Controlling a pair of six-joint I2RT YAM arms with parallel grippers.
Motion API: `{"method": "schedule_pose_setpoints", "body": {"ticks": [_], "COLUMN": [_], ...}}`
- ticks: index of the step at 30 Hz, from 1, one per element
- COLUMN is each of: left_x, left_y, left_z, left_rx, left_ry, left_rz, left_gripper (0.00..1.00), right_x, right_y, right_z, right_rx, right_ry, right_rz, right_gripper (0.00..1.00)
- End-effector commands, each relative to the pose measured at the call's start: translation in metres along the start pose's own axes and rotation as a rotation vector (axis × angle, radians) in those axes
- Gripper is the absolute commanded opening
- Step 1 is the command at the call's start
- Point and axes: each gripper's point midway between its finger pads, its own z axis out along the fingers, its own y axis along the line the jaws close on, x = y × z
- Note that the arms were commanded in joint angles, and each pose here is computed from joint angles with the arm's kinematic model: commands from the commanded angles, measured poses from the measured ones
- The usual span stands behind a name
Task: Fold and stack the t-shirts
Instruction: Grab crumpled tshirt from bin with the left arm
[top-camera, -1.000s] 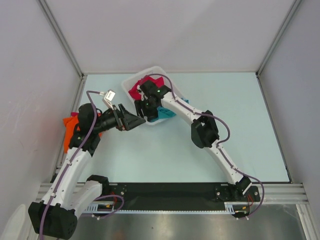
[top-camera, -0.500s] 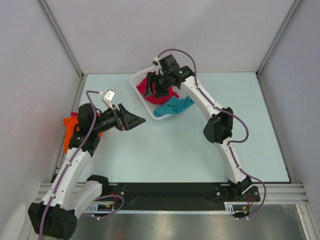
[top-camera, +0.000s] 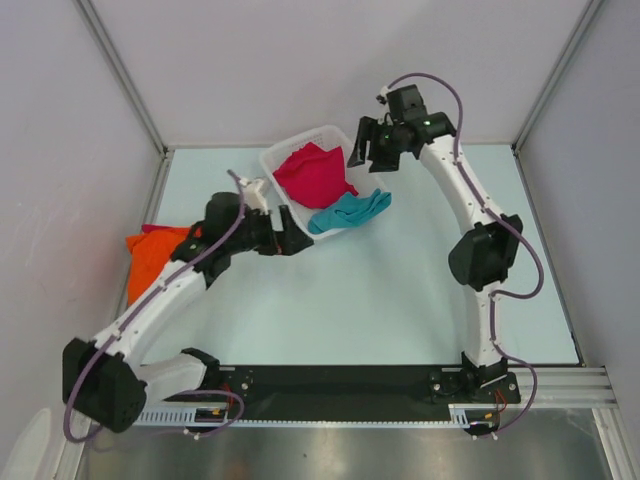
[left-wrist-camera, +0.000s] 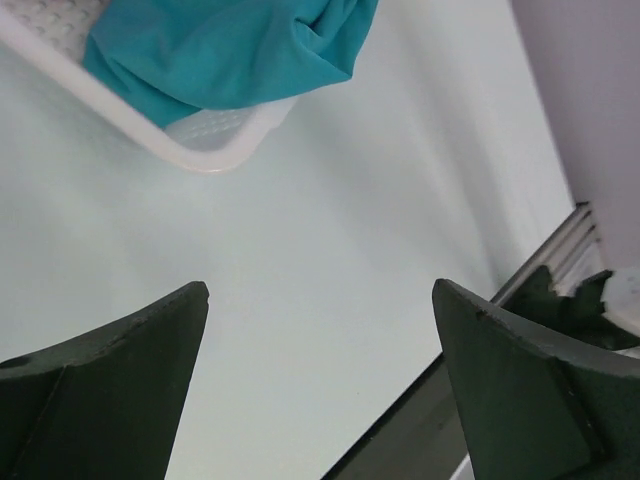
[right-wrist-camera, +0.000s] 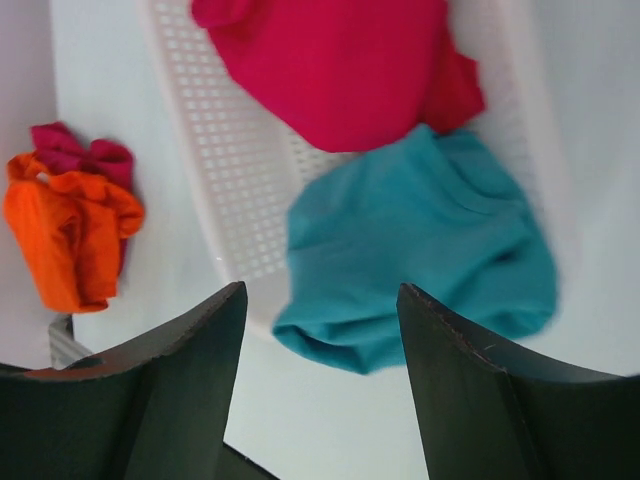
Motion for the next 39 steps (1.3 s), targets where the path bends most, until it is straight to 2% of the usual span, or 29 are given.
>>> {"method": "schedule_pose_setpoints", "body": {"ticks": [1,5,6,13,16,22,25,27,28,32,34,39], "left_x": [-0.011,0.006,0.007,0.007,0.004,-0.004,-0.006,-0.001,-0.005,0.004,0.018,0.019], "left_y": [0.013,0.016,0.029,0.034,0.027,0.013,0.016,0.022,0.019,0.028,0.037,0.05], "left_z": [0.027,0.061,0.066,0.094,0.107,0.119,0.123,0.13,0.135,0.162,0.176,0.193], "left_rx": [-0.221,-0.325,-0.413,-0.669,-0.701,-0.655,-0.666,-0.671,-0.662,-0.637,-0.607,-0.615], "left_ry": [0.021,0.091,0.091,0.114,0.09,-0.001,-0.017,0.015,-0.016,0.025,0.095,0.164], "left_rz": [0.239,0.367,0.403,0.836,0.94,0.988,1.036,1.085,1.084,1.09,1.086,1.077], "left_gripper": [0.99,0.99,1.0,1.0,1.0,1.0,1.0,0.99,0.99,0.98,0.94,0.82], "right_x": [-0.002,0.01,0.012,0.032,0.038,0.048,0.049,0.048,0.048,0.047,0.049,0.058], "right_y": [-0.015,-0.026,-0.028,-0.025,-0.025,-0.03,-0.031,-0.029,-0.027,-0.021,-0.02,-0.025], "right_z": [-0.05,-0.068,-0.071,-0.104,-0.115,-0.127,-0.132,-0.135,-0.139,-0.151,-0.157,-0.179], "right_rx": [0.069,0.076,0.079,0.069,0.066,0.078,0.074,0.065,0.061,0.047,0.046,0.078], "right_ry": [-0.066,-0.078,-0.081,-0.108,-0.124,-0.122,-0.127,-0.13,-0.135,-0.158,-0.165,-0.195], "right_rz": [-0.027,-0.005,0.0,0.002,0.004,-0.004,-0.004,-0.001,-0.001,0.003,0.005,0.008], "right_gripper": [0.67,0.67,0.67,0.67,0.67,0.67,0.67,0.66,0.66,0.66,0.66,0.66]}}
